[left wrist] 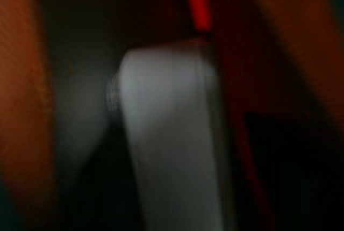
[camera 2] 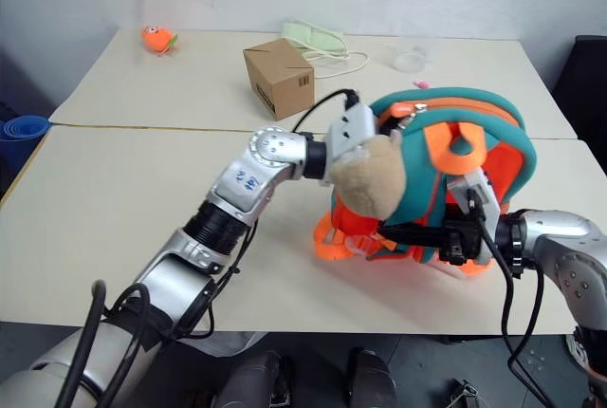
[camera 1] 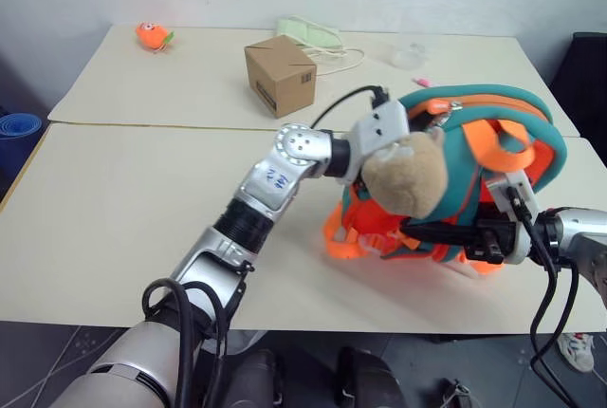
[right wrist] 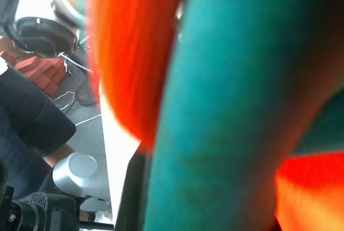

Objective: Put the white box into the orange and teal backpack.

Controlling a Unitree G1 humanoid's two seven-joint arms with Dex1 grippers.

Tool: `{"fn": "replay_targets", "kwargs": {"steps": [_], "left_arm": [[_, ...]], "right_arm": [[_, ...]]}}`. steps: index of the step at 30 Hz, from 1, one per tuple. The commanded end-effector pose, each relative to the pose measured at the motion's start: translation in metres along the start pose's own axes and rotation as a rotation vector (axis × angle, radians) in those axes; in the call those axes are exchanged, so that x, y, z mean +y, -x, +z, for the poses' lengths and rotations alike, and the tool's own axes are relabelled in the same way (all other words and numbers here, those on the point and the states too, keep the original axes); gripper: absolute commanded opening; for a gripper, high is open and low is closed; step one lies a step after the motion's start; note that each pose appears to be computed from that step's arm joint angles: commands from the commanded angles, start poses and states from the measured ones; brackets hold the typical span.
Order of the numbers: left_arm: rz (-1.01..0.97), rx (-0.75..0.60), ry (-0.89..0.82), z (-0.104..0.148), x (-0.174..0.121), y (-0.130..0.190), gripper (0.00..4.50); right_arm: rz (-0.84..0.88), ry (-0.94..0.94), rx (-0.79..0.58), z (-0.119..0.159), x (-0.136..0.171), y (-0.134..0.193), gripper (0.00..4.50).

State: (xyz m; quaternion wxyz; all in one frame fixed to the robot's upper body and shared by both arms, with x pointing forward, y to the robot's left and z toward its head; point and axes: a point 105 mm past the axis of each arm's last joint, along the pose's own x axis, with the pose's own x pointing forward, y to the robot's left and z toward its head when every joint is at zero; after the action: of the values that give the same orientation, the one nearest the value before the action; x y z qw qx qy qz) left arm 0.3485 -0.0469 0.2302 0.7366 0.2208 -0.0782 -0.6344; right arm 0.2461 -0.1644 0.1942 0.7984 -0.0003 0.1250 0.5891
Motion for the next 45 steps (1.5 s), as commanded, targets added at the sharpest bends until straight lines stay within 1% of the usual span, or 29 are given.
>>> {"fn": "replay_targets", "kwargs": {"steps": [1,3,5,6,8,9,11,14,15,16,19,21,24,26,28,29,32,33,35,37,38,39,42,43,45], "left_arm": [[0.041,-0.077,0.062,0.011,0.013,0.063,3.69],[0.038,-0.102,0.134,0.012,0.014,0.098,3.69],[-0.034,-0.145,0.186,0.022,0.004,0.129,3.69],[-0.075,-0.161,0.199,0.028,-0.003,0.140,3.69],[-0.095,-0.190,0.207,0.039,-0.007,0.147,3.69],[-0.085,-0.215,0.214,0.046,-0.006,0.144,3.69],[-0.101,-0.256,0.207,0.061,-0.010,0.127,3.69],[-0.192,-0.236,0.169,0.066,-0.031,0.103,3.69],[-0.223,-0.215,0.162,0.063,-0.038,0.095,3.69],[-0.199,-0.162,0.139,0.054,-0.039,0.081,3.69],[-0.076,-0.039,0.070,0.031,-0.028,0.049,3.69],[-0.055,-0.037,0.054,0.029,-0.025,0.043,3.69],[-0.030,-0.108,0.101,0.036,-0.019,0.039,3.15],[-0.015,-0.114,0.112,0.034,-0.014,0.045,2.54],[0.016,-0.123,0.129,0.034,-0.006,0.056,1.99],[0.047,-0.131,0.143,0.035,0.004,0.065,1.71],[0.091,-0.152,0.168,0.040,0.021,0.087,0.96],[0.103,-0.140,0.160,0.040,0.028,0.098,0.77],[0.135,-0.072,0.143,0.031,0.043,0.122,0.51],[0.141,0.050,0.125,0.010,0.050,0.139,0.45],[0.129,0.131,0.087,-0.006,0.049,0.142,0.45],[0.108,0.181,0.054,-0.019,0.046,0.142,0.45],[0.118,0.296,-0.025,-0.066,0.037,0.119,0.45],[0.129,0.321,-0.056,-0.075,0.036,0.113,0.45],[0.078,0.371,-0.220,-0.092,0.019,0.089,0.45]], "right_arm": [[-0.010,0.024,-0.022,0.005,0.010,0.006,0.02],[-0.021,0.017,-0.024,0.003,0.013,0.007,0.02],[-0.030,0.013,-0.030,0.002,0.014,0.007,0.02],[-0.032,0.010,-0.034,0.002,0.014,0.007,0.02],[-0.034,0.008,-0.039,0.002,0.015,0.005,0.02],[-0.034,0.008,-0.041,0.002,0.015,0.003,0.02],[-0.032,0.005,-0.049,0.002,0.015,0.000,0.02],[-0.031,0.005,-0.054,0.003,0.014,-0.003,0.02],[-0.030,0.005,-0.056,0.003,0.014,-0.004,0.02],[-0.026,0.008,-0.060,0.005,0.015,-0.005,0.02],[0.024,0.020,-0.068,0.009,0.025,-0.009,0.02],[0.060,0.016,-0.074,0.010,0.033,-0.009,0.02],[0.071,0.001,-0.076,0.008,0.039,-0.009,0.02],[0.031,-0.008,-0.076,0.005,0.032,-0.007,0.02],[0.002,-0.011,-0.076,0.004,0.027,-0.003,0.02],[-0.009,-0.017,-0.080,0.003,0.025,-0.001,0.02],[-0.032,-0.032,-0.090,0.001,0.023,0.004,0.02],[-0.047,-0.039,-0.089,-0.001,0.022,0.007,0.02],[-0.076,-0.053,-0.087,-0.006,0.019,0.013,0.02],[-0.090,-0.061,-0.089,-0.009,0.018,0.016,0.02],[-0.094,-0.061,-0.091,-0.010,0.018,0.016,0.02],[-0.099,-0.059,-0.091,-0.011,0.017,0.016,0.02],[-0.099,-0.041,-0.070,-0.018,0.017,0.011,0.02],[-0.097,-0.036,-0.069,-0.020,0.017,0.009,0.02],[-0.117,-0.032,-0.094,-0.018,0.012,0.006,0.02]]}}
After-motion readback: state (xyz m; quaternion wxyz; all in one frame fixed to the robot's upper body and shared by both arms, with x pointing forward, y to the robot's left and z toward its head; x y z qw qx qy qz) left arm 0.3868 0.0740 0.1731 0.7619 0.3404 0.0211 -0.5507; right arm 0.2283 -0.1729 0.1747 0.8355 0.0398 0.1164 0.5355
